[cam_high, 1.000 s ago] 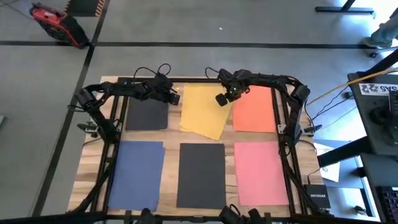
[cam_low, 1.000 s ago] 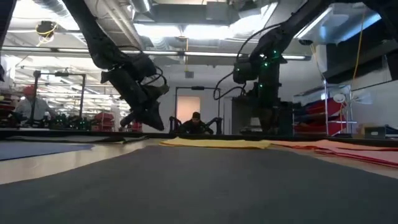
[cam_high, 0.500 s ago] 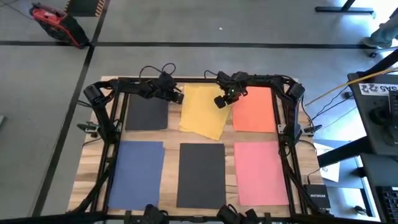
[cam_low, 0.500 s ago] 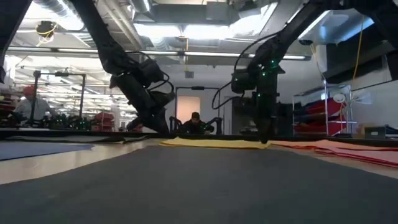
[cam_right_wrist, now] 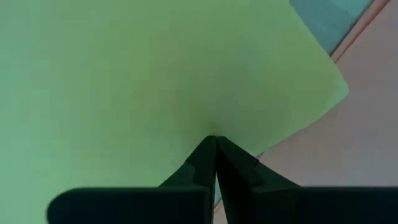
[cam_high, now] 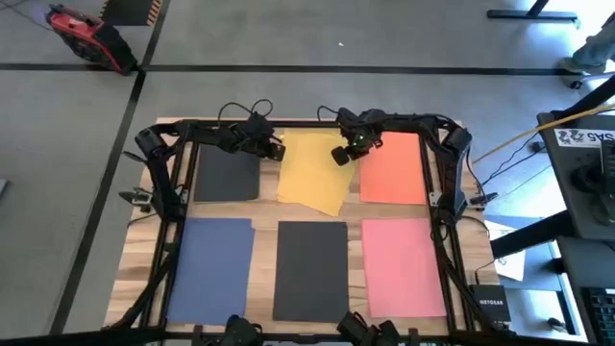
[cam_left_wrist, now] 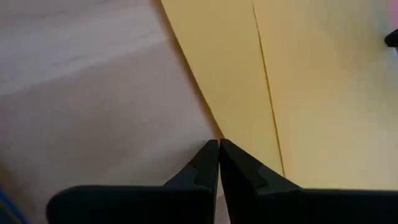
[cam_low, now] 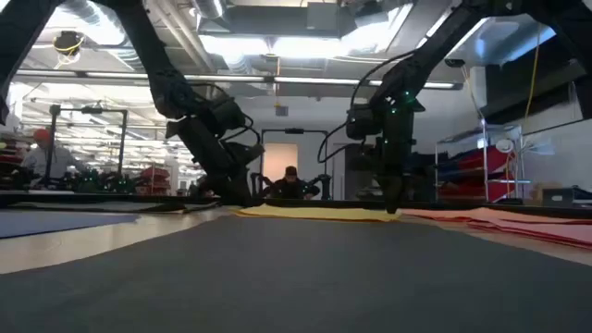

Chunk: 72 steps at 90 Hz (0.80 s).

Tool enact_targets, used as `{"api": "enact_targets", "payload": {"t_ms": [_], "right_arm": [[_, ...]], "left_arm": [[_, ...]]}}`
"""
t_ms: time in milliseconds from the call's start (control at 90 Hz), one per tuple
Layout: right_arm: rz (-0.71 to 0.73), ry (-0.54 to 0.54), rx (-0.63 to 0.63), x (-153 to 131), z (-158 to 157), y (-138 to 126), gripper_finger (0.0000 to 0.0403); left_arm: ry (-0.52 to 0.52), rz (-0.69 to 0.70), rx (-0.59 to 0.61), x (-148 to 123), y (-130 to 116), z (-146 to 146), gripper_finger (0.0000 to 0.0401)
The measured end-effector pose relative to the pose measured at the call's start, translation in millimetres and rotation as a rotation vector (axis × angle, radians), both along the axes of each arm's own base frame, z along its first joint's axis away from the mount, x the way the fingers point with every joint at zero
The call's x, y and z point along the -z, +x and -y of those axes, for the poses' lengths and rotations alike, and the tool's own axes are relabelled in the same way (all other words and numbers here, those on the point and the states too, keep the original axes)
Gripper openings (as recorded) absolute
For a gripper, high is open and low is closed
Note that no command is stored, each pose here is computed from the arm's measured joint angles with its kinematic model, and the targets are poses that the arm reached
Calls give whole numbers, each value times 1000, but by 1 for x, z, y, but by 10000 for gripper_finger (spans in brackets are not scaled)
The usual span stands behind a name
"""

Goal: Organize paper
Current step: Stack the yellow colored paper on top of the yellow colored paper

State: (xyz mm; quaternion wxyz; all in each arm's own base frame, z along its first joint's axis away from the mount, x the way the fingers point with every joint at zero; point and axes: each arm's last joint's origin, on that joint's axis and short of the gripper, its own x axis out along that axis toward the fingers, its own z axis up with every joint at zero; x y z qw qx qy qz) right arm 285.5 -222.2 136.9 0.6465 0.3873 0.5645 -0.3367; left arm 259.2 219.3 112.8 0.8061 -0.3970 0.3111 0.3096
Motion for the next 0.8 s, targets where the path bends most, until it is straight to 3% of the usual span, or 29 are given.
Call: {"api": "enact_targets", "payload": {"t_ms": [344,611,800], "right_arm": [[96,-11,-19,-2,5,8,0],[7,-109,-72,-46,12,12,0],[-48,-71,-94,-41,9,6,0]], "left_arm": [[6,0,1,0,0,0,0],[5,0,2,0,0,0,0],[11,-3,12,0,0,0,0]]}}
